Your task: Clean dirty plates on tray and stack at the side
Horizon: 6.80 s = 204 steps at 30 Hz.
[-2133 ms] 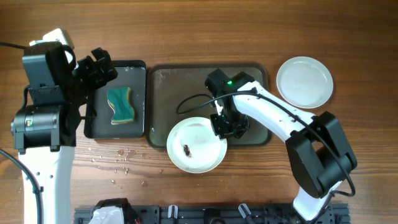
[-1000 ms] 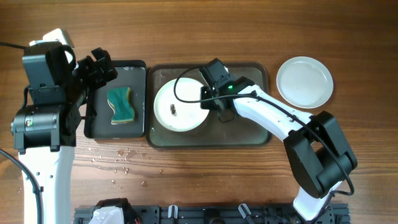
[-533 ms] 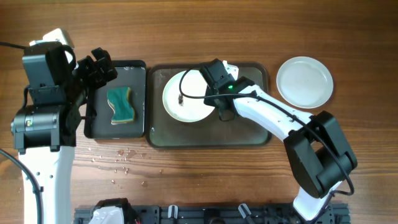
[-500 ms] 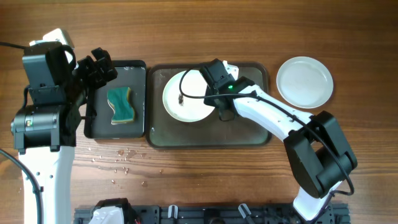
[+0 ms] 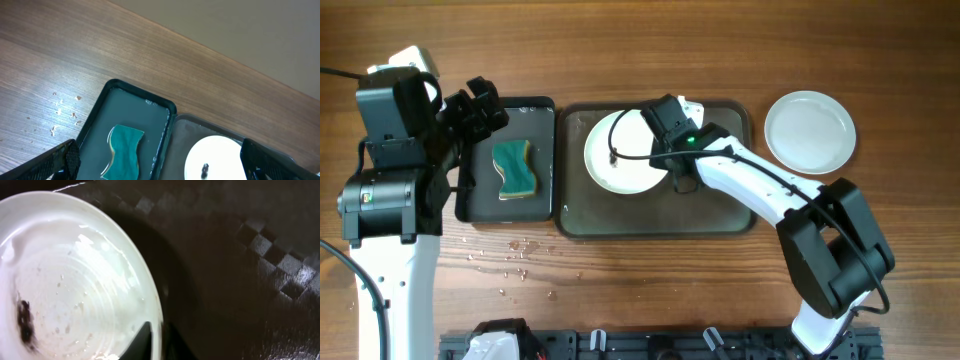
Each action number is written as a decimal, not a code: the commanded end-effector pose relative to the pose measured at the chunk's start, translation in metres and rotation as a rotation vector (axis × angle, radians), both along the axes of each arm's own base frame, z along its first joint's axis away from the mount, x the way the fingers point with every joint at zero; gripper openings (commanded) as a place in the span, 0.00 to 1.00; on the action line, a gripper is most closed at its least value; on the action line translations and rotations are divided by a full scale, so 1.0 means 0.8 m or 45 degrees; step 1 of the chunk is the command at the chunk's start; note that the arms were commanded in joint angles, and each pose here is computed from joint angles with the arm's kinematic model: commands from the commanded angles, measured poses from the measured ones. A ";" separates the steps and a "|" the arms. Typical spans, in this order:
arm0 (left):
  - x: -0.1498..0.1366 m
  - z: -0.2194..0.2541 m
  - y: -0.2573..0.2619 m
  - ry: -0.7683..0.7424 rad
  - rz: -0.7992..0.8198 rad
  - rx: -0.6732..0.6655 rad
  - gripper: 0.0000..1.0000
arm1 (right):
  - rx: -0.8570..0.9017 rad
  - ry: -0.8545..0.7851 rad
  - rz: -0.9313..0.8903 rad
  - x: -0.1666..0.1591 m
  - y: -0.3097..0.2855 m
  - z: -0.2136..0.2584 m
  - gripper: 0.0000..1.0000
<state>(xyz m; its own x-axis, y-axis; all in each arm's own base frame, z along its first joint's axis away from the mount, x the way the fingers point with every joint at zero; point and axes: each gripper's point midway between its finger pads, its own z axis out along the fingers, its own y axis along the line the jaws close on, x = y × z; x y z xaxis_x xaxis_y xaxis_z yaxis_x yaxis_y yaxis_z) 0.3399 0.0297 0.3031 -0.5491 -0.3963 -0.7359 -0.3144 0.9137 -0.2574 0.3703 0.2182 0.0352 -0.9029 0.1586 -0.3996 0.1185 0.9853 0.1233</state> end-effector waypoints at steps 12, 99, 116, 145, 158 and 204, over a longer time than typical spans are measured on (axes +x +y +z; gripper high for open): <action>-0.001 0.005 0.003 -0.017 0.019 -0.003 1.00 | 0.284 -0.148 0.409 0.057 -0.035 0.112 0.76; -0.001 0.005 0.003 -0.017 0.019 -0.003 1.00 | 0.097 0.089 0.426 0.037 -0.008 -0.020 0.21; -0.001 0.005 0.003 -0.017 0.019 -0.003 1.00 | 0.101 0.108 0.406 0.037 -0.008 -0.040 0.18; -0.001 0.005 0.003 -0.017 0.019 -0.003 1.00 | 0.120 0.103 0.377 0.039 -0.006 -0.037 0.04; -0.002 0.000 -0.009 0.000 -0.023 -0.064 1.00 | 0.118 0.107 0.379 0.038 -0.007 -0.037 0.05; 0.014 -0.327 -0.013 0.881 -0.247 -0.014 0.71 | 0.120 0.103 0.379 0.039 -0.006 -0.037 0.06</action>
<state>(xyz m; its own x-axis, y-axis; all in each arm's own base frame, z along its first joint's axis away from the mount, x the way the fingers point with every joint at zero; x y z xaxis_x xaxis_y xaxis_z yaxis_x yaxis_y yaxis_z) 0.3542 0.0201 0.0487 -0.9408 -0.2664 -0.2095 -0.2579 0.9638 -0.0676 0.4045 0.2167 0.0144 -0.9385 -0.0863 -0.3342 -0.1718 0.9566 0.2355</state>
